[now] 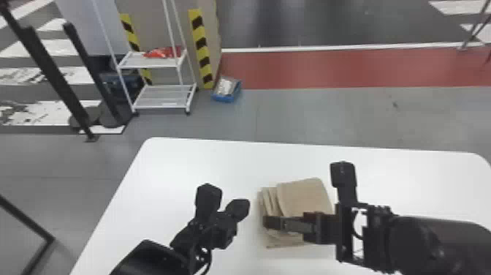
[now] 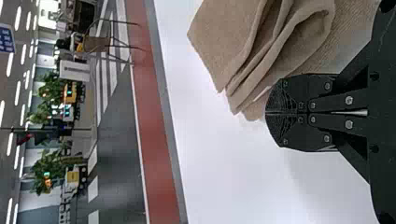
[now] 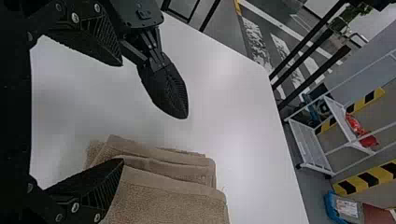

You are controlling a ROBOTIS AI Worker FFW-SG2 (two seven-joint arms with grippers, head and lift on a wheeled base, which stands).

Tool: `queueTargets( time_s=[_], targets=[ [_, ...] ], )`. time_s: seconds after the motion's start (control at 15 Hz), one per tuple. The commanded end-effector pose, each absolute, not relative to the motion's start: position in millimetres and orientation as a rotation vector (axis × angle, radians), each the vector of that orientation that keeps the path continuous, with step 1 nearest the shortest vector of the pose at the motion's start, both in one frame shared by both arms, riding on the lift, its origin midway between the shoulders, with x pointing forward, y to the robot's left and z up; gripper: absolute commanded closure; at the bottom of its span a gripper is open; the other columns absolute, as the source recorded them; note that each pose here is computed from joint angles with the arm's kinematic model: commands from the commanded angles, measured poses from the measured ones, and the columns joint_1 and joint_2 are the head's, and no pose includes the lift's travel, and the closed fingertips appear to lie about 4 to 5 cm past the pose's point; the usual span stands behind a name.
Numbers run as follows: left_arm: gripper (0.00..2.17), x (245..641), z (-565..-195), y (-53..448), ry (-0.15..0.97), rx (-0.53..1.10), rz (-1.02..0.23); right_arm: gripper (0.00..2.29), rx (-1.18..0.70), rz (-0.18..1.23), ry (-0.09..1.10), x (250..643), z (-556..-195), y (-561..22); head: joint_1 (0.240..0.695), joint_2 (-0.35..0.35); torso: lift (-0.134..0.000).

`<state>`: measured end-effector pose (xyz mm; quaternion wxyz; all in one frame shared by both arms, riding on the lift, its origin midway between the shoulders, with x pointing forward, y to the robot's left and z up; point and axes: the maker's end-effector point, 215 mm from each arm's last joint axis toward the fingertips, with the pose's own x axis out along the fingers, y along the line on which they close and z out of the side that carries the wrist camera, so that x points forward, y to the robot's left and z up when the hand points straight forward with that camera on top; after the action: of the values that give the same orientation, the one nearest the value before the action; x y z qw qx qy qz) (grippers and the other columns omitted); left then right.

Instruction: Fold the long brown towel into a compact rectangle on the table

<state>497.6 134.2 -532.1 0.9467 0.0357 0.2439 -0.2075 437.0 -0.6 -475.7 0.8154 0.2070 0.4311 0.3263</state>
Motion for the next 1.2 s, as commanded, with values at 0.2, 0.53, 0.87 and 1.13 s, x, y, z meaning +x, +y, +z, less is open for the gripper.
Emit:
queueTargets(
  time_s=[0.2, 0.53, 0.87, 1.13],
  targets=[
    [1.79, 517.5, -504.3, 145.3, 0.395, 0.02, -0.468, 0.22, 0.401, 0.607, 0.845, 417.2, -480.8, -37.0, 0.695, 0.168, 0.0],
    [1.79, 537.8, -497.1, 86.1, 0.302, 0.02, -0.656, 0.22, 0.447, 0.534, 0.784, 391.1, -486.3, -82.8, 0.695, 0.075, 0.0],
    [1.79, 544.8, -501.2, 31.7, 0.285, 0.113, -0.814, 0.22, 0.473, 0.49, 0.71, 363.3, -478.5, -115.7, 0.695, -0.042, 0.0],
    [1.79, 538.5, -525.8, 18.2, 0.332, 0.246, -0.848, 0.22, 0.515, 0.487, 0.702, 346.1, -479.4, -128.1, 0.695, -0.113, 0.0]
  ],
)
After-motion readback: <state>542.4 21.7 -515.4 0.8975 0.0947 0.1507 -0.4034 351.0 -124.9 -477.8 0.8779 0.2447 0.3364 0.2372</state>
